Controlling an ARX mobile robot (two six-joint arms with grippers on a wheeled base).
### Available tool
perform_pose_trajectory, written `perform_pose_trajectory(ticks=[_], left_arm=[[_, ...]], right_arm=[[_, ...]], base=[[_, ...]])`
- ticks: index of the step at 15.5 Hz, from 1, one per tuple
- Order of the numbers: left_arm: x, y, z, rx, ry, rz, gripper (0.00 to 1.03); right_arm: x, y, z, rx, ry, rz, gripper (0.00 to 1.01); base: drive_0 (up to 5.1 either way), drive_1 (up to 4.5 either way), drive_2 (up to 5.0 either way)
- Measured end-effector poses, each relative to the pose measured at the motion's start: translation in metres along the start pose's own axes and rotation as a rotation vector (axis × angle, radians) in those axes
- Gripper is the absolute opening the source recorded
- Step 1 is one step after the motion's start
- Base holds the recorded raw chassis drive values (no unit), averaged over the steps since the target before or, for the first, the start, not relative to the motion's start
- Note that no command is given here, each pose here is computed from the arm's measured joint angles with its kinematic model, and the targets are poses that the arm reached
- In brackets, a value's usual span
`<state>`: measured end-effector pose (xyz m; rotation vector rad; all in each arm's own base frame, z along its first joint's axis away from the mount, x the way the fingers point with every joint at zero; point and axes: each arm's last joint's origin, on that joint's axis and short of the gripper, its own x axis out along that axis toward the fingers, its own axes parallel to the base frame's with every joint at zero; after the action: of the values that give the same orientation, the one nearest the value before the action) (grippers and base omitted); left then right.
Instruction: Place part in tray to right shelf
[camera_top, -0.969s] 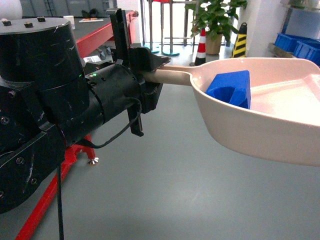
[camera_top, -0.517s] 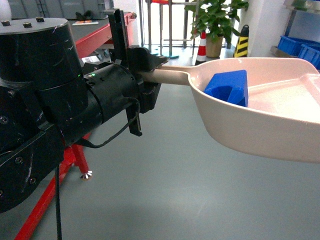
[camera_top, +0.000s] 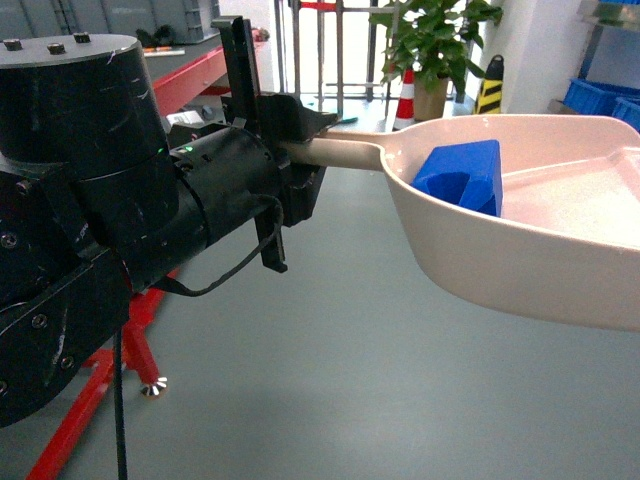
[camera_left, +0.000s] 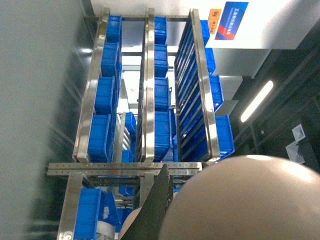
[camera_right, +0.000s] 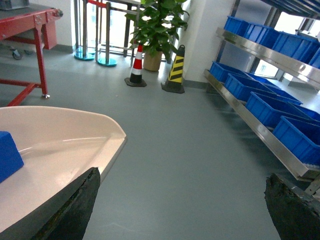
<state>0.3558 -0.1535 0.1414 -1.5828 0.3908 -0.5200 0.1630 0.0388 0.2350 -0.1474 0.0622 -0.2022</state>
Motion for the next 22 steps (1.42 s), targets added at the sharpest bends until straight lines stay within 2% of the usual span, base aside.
perform_pose_trajectory(ticks=[4, 6, 7, 9, 13, 22], left_arm=[[0.0, 0.0, 0.0, 0.0, 0.0, 0.001, 0.13], [-0.0009, 0.0004, 0.0056, 0.001, -0.025, 0.006, 0.13], [-0.0001, -0.0012, 0.0033, 0.002, -0.016, -0.009, 0.13], [0.0004, 0.0006, -0.0011, -0.001, 0.003, 0.007, 0.13], [0.0004, 0.0, -0.0012, 0.0, 0.004, 0.001, 0.13], [0.0003, 0.0001, -0.0007, 0.0, 0.001, 0.002, 0.13]], right_arm=[[0.0001, 0.0002, -0.0002, -0.001, 0.002, 0.001, 0.98], [0.0007, 0.0007, -0.001, -0.004, 0.007, 0.004, 0.98], [0.0, 0.0, 0.0002, 0.001, -0.002, 0.001, 0.98], [0.0001, 0.0001, -0.0002, -0.001, 0.002, 0.002, 0.98], [0.0001, 0.0001, -0.0002, -0.001, 0.002, 0.001, 0.98], [0.0001, 0.0001, -0.0003, -0.001, 0.002, 0.002, 0.98]], base=[[-0.1, 3.93, -4.2], [-0.1, 3.93, -4.2], [-0.1, 3.93, -4.2], [-0.1, 3.93, -4.2], [-0.1, 3.93, -4.2], [-1.6, -1.55, -1.6]])
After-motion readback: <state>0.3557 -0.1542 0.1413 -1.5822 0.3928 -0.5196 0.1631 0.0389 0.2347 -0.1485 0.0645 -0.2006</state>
